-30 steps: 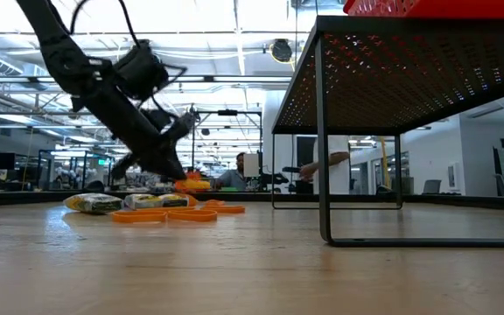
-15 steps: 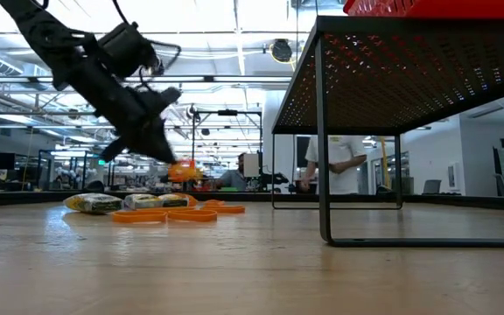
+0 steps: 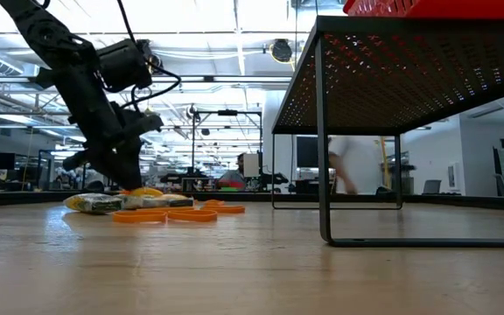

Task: Pick & Place Office Desk Supplies
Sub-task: Put the orange spring keychain into the middle red bin on the shelf

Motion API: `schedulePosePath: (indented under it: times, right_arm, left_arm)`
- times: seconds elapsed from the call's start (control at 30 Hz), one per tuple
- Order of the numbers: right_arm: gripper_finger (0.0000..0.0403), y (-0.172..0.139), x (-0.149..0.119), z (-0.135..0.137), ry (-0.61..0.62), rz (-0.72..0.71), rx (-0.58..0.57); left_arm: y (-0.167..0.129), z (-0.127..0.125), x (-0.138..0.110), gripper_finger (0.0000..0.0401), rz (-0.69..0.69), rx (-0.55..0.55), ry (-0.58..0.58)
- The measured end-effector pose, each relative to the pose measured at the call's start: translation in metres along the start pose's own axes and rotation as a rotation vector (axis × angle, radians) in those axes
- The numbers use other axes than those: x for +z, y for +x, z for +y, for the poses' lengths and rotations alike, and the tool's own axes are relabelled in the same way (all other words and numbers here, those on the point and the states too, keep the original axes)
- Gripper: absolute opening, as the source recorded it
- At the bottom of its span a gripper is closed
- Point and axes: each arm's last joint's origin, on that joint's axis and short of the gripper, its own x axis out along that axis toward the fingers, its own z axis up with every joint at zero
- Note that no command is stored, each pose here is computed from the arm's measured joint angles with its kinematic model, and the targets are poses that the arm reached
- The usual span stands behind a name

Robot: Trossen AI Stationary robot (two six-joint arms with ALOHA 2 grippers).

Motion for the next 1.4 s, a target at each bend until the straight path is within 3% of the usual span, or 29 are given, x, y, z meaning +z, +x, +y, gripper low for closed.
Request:
schedulePosePath:
  times: [0.37, 0.63, 1.07, 1.4]
  right_arm:
    - [0.0164, 0.0000, 0.0000, 0.0000, -0.003, 0.000, 0.000]
    - [0.0164, 0.0001, -0.0001, 0.0000, -0.003, 0.001, 0.000]
    - [0.0164, 0.0002, -0.0003, 0.0000, -0.003, 0.004, 0.000]
    - [0.0164, 0.0002, -0.0004, 0.0000, -0.026, 0.004, 0.000]
  left_arm:
    - [-0.0001, -0.0002, 0.0022, 0.0144, -0.014, -0.010, 0.005]
    - [-0.0074, -0.0013, 0.0090, 0.0172, -0.090, -0.023, 0.100]
    - [-0.0079, 0.0034, 0.0001, 0.0173, -0.027, 0.067, 0.508]
    - [0.0009, 0.0044, 0.0023, 0.0173, -0.050, 0.130, 0.627]
